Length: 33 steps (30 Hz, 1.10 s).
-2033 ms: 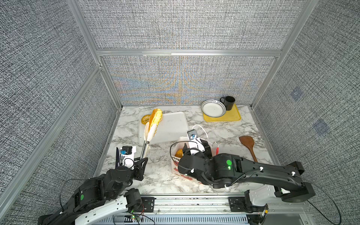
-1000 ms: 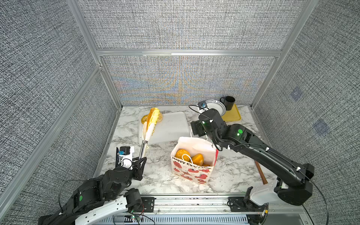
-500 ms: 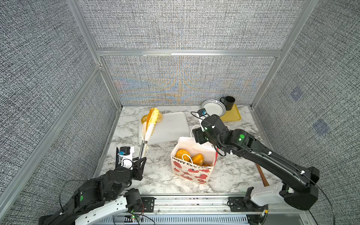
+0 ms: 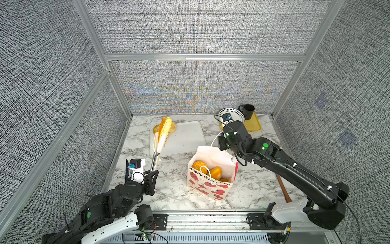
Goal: Pack bread into a paper bag
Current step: Move the paper bag to the center of the board.
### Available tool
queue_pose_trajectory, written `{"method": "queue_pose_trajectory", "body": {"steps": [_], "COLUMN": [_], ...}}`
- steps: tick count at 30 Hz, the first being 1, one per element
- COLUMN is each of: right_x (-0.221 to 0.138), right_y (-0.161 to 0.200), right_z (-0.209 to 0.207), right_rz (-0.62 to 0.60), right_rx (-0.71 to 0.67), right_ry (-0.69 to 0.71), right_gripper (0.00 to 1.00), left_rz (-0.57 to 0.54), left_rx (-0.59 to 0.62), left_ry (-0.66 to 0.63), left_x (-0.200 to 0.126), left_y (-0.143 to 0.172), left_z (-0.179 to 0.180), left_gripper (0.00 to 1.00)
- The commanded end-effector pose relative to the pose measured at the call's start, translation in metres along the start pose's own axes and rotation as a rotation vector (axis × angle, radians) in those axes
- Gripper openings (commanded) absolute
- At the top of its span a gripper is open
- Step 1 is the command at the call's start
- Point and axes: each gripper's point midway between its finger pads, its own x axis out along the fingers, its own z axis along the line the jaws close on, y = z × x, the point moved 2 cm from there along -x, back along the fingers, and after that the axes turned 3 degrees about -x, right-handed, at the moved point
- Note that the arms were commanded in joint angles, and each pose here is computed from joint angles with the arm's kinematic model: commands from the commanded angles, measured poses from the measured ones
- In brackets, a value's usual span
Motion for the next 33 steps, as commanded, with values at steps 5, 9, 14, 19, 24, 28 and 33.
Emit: {"method": "queue_pose_trajectory", "body": {"steps": [5,9,14,19,24,28,33], "right_x": [0.008,0.004,-0.008,0.005,0.013,0.008,-0.013], "right_y": [-0.015,-0.020,-0.026,-0.014,-0.008,-0.012,-0.025], "right_z": [-0.047,-0.067,-0.093,-0.091,-0.082,-0.081,-0.092], "right_rz": [-0.066,-0.090,-0.134,-0.104,-0.101,-0.123,-0.198], "right_rx": [0.125,0.159,0.219,0.209,0.202,0.204,0.230], "right_ry": [0.159,0.224,0.273,0.273,0.228,0.213,0.229], "right_gripper": [0.00,0.00,0.00,0.00,0.16,0.41,0.60], "left_rz": [-0.017,-0.011,0.012,0.079,0.137,0.136,0.102], "left_rx": [-0.014,-0.011,0.012,0.085,0.145,0.149,0.111], "left_ry": [0.015,0.018,0.039,0.095,0.233,0.376,0.504], "left_x": [0.000,0.001,0.004,0.012,0.012,0.008,0.008], "left_y": [-0.005,-0.003,-0.003,-0.005,-0.015,-0.031,-0.052], "left_z": [-0.004,-0.005,-0.015,-0.041,-0.084,-0.122,-0.161], "left_gripper": [0.02,0.02,0.02,0.02,0.02,0.02,0.02]}}
